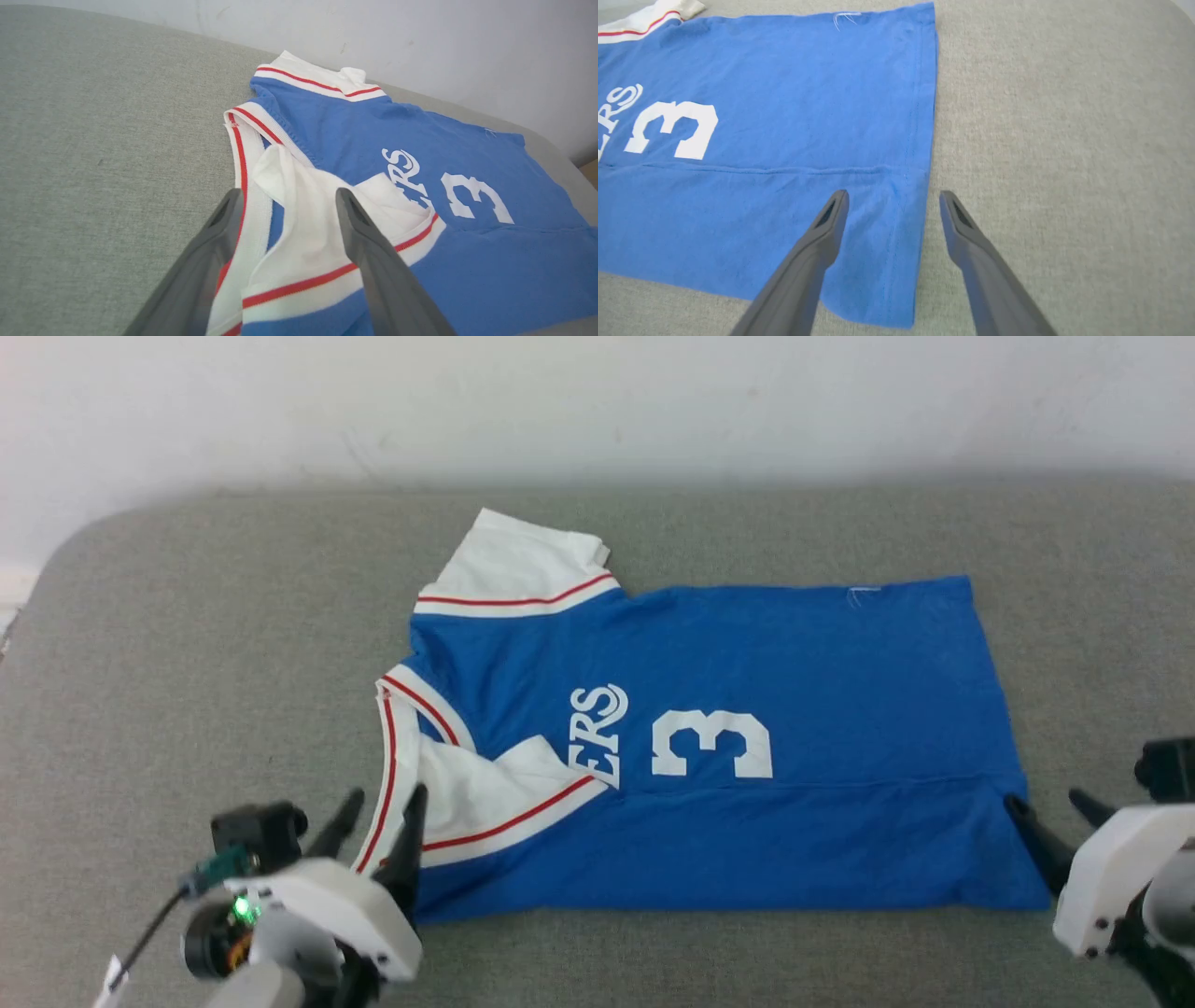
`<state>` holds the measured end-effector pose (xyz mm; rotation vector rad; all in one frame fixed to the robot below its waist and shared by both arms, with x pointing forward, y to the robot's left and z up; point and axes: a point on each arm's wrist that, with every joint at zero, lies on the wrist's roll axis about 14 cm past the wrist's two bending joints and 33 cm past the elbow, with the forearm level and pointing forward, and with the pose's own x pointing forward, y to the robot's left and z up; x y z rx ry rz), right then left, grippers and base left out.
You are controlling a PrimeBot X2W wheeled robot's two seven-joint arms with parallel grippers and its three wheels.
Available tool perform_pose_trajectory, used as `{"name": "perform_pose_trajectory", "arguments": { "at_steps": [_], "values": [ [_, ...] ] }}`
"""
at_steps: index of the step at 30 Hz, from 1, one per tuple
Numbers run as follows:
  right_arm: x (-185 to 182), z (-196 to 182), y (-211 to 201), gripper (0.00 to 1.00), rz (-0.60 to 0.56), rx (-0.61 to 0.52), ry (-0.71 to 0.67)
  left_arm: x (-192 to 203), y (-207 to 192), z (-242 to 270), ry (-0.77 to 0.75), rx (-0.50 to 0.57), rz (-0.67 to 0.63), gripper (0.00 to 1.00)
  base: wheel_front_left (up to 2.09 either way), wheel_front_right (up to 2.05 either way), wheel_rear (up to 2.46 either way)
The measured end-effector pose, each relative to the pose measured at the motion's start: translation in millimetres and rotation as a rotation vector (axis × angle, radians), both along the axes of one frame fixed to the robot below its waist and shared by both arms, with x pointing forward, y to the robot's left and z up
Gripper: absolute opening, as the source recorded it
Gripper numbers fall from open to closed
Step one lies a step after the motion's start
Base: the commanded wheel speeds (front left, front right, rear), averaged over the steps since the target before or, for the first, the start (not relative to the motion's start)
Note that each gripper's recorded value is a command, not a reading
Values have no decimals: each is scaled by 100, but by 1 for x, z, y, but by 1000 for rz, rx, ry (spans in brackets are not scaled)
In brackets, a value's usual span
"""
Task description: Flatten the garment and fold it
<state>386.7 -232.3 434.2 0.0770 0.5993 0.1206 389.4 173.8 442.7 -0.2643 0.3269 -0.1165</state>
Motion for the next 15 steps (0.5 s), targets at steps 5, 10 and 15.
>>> {"name": "perform_pose_trajectory", "arguments": {
  "at_steps": [5,10,15],
  "values": [
    [-24,-2,-1,100,-83,0,11,-31,-4,4,15,-86,41,100,0,0,0],
    [-37,-7,4,100,-164,40,10,-52,-1,4,55,-72,58,100,0,0,0],
    [-39,-8,-2,100,-215,37,7,-65,0,-16,168,10,43,100,0,0,0]
  ]
}}
